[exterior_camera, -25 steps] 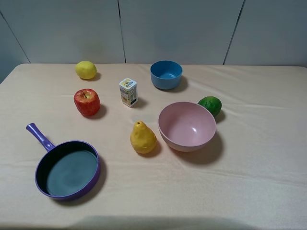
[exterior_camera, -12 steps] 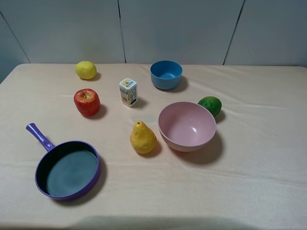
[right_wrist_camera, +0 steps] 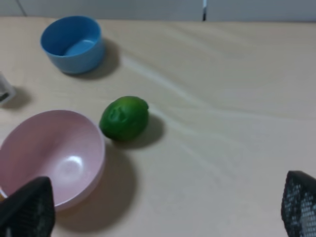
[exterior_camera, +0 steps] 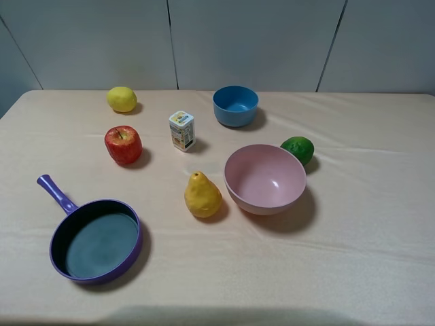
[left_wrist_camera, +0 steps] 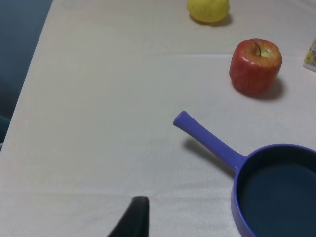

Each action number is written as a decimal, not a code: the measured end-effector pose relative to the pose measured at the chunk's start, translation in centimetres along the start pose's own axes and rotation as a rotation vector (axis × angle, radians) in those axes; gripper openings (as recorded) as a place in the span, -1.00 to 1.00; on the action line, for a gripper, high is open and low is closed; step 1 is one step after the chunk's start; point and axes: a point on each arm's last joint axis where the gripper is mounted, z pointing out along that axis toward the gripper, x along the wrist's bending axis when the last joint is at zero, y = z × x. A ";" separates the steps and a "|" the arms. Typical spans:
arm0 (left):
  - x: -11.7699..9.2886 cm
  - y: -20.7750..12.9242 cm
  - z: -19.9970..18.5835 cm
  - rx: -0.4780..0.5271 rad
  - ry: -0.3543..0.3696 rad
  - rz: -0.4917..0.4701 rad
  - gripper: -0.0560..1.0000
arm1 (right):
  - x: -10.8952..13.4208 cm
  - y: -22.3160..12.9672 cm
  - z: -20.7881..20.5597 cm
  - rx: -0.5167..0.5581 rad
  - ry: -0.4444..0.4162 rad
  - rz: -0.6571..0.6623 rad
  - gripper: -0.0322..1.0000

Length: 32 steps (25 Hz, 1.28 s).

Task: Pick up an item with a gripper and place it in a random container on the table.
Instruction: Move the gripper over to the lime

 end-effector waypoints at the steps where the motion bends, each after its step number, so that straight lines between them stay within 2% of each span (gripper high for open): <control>1: 0.0 0.0 0.0 0.000 0.000 0.000 0.94 | 0.0 0.4 0.3 0.013 0.008 -0.001 0.41; 24: 0.0 0.0 0.0 0.000 0.000 0.000 0.94 | -0.8 7.3 9.5 0.363 0.082 0.073 0.41; 28: 0.0 0.0 0.0 0.000 0.000 0.000 0.94 | 0.1 7.7 11.6 0.422 0.096 0.049 0.41; 32: 0.0 0.0 0.0 0.000 0.000 0.000 0.94 | 1.4 7.9 13.6 0.483 0.067 0.031 0.41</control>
